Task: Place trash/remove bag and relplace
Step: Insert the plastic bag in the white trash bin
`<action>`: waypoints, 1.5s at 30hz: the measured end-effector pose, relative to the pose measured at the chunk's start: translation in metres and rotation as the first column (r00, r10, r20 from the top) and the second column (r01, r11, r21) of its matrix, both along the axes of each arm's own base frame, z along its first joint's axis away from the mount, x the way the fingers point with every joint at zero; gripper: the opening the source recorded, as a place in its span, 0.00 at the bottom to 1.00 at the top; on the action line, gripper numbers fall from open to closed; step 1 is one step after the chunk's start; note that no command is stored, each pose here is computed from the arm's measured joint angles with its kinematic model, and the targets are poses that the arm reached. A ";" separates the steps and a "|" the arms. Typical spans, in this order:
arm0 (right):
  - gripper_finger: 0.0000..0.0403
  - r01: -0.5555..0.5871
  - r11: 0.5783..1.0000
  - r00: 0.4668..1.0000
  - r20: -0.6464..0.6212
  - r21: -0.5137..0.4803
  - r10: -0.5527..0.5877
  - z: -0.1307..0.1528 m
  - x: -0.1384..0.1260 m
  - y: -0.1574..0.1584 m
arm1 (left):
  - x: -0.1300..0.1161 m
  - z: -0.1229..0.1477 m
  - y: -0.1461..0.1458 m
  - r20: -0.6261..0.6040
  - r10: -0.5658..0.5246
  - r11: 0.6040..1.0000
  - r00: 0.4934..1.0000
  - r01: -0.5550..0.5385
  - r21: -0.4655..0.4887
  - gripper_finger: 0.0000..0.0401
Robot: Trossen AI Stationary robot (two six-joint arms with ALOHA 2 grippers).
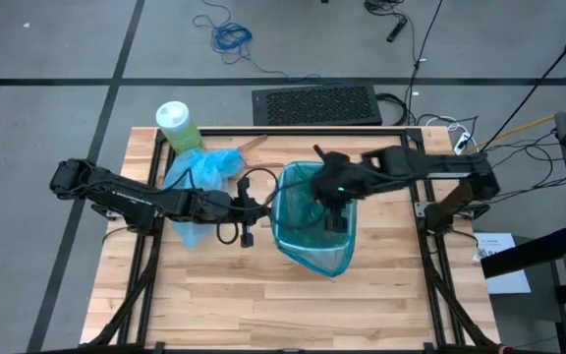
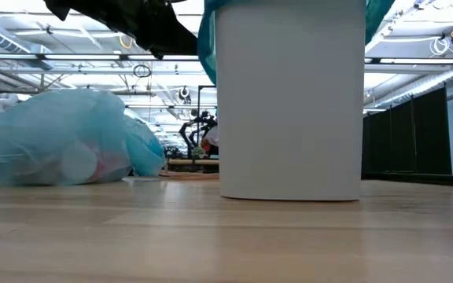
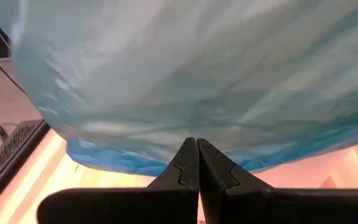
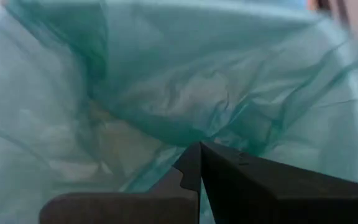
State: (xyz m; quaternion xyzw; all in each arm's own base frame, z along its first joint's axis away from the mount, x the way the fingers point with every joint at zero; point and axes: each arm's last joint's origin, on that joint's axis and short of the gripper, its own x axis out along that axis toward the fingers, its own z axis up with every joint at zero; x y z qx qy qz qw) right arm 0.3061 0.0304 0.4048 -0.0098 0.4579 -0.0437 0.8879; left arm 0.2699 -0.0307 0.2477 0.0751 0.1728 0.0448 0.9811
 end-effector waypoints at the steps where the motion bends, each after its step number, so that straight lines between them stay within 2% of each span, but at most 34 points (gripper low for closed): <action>1: 0.00 -0.009 1.000 1.000 -0.027 -0.003 0.009 -0.005 0.004 -0.003 | -0.001 0.002 0.000 0.007 0.001 1.000 1.000 -0.001 0.000 0.00; 7: 0.00 -0.074 0.997 0.975 -0.212 -0.032 0.065 -0.036 0.022 -0.004 | -0.007 0.008 0.001 0.014 0.003 1.000 1.000 -0.003 0.000 0.00; 13: 0.00 -0.089 0.995 0.950 -0.304 -0.035 0.074 -0.061 0.040 -0.002 | -0.008 0.006 0.001 -0.006 0.006 1.000 1.000 -0.006 0.002 0.00; 17: 0.00 -0.092 0.996 0.929 -0.358 0.013 0.090 -0.075 0.048 -0.004 | -0.008 0.006 0.001 -0.007 0.009 1.000 1.000 -0.009 -0.005 0.00; 20: 0.00 -0.087 0.996 0.920 -0.382 0.013 0.085 -0.081 0.051 -0.006 | -0.008 0.006 0.001 -0.011 0.009 1.000 1.000 -0.009 -0.004 0.00; 24: 0.00 -0.067 0.998 0.917 -0.393 0.015 0.068 -0.073 0.044 -0.006 | -0.008 0.005 0.001 -0.018 0.009 1.000 1.000 -0.009 -0.003 0.00; 27: 0.00 -0.060 0.998 0.940 -0.336 0.007 0.059 -0.048 0.037 -0.004 | -0.008 0.005 0.001 -0.018 0.009 1.000 1.000 -0.009 -0.003 0.00; 30: 0.00 -0.061 0.997 0.964 -0.261 -0.042 0.048 -0.022 0.032 -0.001 | -0.008 0.005 0.001 -0.018 0.010 1.000 1.000 -0.010 -0.005 0.00; 33: 0.00 -0.047 0.995 0.972 -0.236 -0.089 0.025 -0.008 0.027 -0.003 | -0.008 0.005 0.001 -0.015 0.015 1.000 1.000 -0.015 -0.019 0.00; 37: 0.00 -0.002 0.990 0.946 -0.320 -0.144 -0.045 -0.015 0.024 -0.013 | -0.008 0.005 0.001 -0.018 0.015 1.000 1.000 -0.016 -0.020 0.00; 45: 0.00 0.023 0.991 0.887 -0.455 -0.131 -0.080 -0.058 0.029 -0.017 | -0.008 0.004 0.001 -0.025 0.016 1.000 1.000 -0.016 -0.018 0.00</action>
